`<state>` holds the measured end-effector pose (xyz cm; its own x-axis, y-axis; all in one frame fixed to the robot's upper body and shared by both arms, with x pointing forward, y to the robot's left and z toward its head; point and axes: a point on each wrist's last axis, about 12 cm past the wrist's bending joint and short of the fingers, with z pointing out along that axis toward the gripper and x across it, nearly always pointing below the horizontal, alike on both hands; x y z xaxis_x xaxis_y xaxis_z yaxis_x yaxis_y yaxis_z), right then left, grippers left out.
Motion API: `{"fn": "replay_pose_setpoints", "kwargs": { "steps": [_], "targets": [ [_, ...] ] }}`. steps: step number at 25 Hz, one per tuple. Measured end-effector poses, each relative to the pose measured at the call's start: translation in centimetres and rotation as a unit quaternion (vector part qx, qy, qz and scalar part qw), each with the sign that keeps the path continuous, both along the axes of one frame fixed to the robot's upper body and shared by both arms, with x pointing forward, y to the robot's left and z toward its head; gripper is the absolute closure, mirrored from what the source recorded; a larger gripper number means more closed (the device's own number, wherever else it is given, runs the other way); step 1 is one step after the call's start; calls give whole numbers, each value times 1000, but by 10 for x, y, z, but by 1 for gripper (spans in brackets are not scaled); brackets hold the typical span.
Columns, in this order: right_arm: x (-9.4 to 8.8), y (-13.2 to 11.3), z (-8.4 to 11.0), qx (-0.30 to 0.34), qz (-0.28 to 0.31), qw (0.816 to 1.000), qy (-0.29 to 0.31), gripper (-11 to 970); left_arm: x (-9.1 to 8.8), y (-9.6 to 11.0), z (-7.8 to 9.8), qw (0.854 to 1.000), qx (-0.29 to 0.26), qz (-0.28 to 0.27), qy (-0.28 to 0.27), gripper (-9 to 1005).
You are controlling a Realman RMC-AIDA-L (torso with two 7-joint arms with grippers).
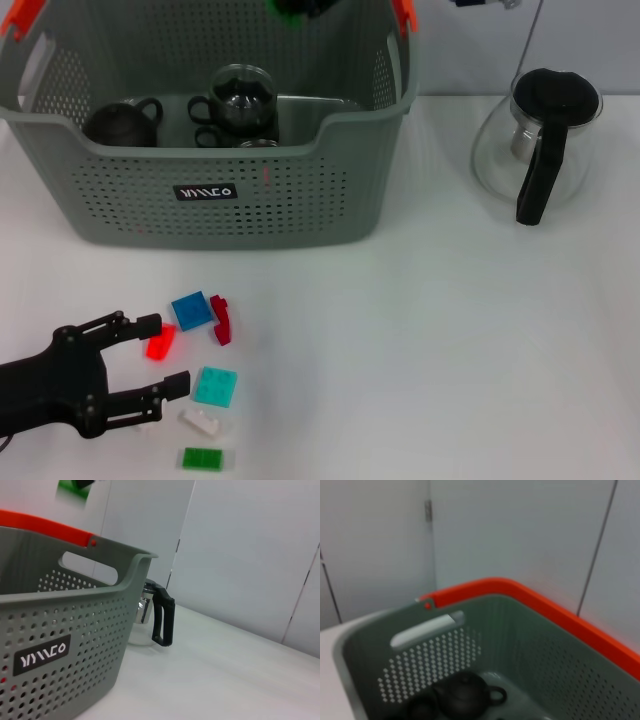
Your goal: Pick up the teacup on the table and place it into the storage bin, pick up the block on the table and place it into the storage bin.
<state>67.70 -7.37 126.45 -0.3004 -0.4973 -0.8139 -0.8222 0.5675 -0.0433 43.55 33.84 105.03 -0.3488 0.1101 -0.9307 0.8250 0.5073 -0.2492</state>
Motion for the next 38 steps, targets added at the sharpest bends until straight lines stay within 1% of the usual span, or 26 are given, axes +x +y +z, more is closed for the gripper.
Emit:
{"fn": "replay_pose_setpoints", "kwargs": {
  "steps": [4,6,9,12,15,17,19,20,23,24,27,30,32,35,38],
  "targets": [
    [1,4,-6,-16,-2,1000,-8,791,0,0,0,1000,0,-1,1,153],
    [1,5,-5,-16,0,1000,-9,715,0,0,0,1000,0,-1,1,153],
    [-1,5,1,-8,4,1000,-17,602,0,0,0,1000,1,-1,1,152],
    [-9,0,9,15,23,999,-25,466,0,0,0,1000,2,-1,1,152],
    [-28,-11,22,70,72,994,-35,318,0,1,1,1000,1,-4,0,152],
    [-46,-23,30,117,115,985,-46,262,0,1,2,1000,1,-4,-1,152],
    [-64,-38,33,156,154,974,-59,206,0,2,2,1000,1,-5,-2,152],
    [-71,-44,31,167,167,970,-62,177,0,2,2,1000,1,-5,-2,152],
    [-93,-68,17,189,207,957,-68,93,0,1,3,1000,2,-11,-5,152],
    [-99,-74,11,190,219,955,-67,87,0,1,4,1000,2,-17,-7,152],
    [-114,-89,-15,183,254,949,-42,70,-1,0,11,999,8,-48,-20,152],
    [-127,-99,-47,181,291,939,-1,58,0,-1,17,996,25,-81,-29,152],
    [-130,-103,-65,188,298,936,22,57,3,-2,20,994,45,-99,-31,152],
    [-131,-108,-87,203,287,935,51,57,10,-1,24,989,87,-119,-27,152],
    [-130,-110,-103,213,275,935,71,56,18,0,29,981,136,-137,-27,152]
  ]
}}
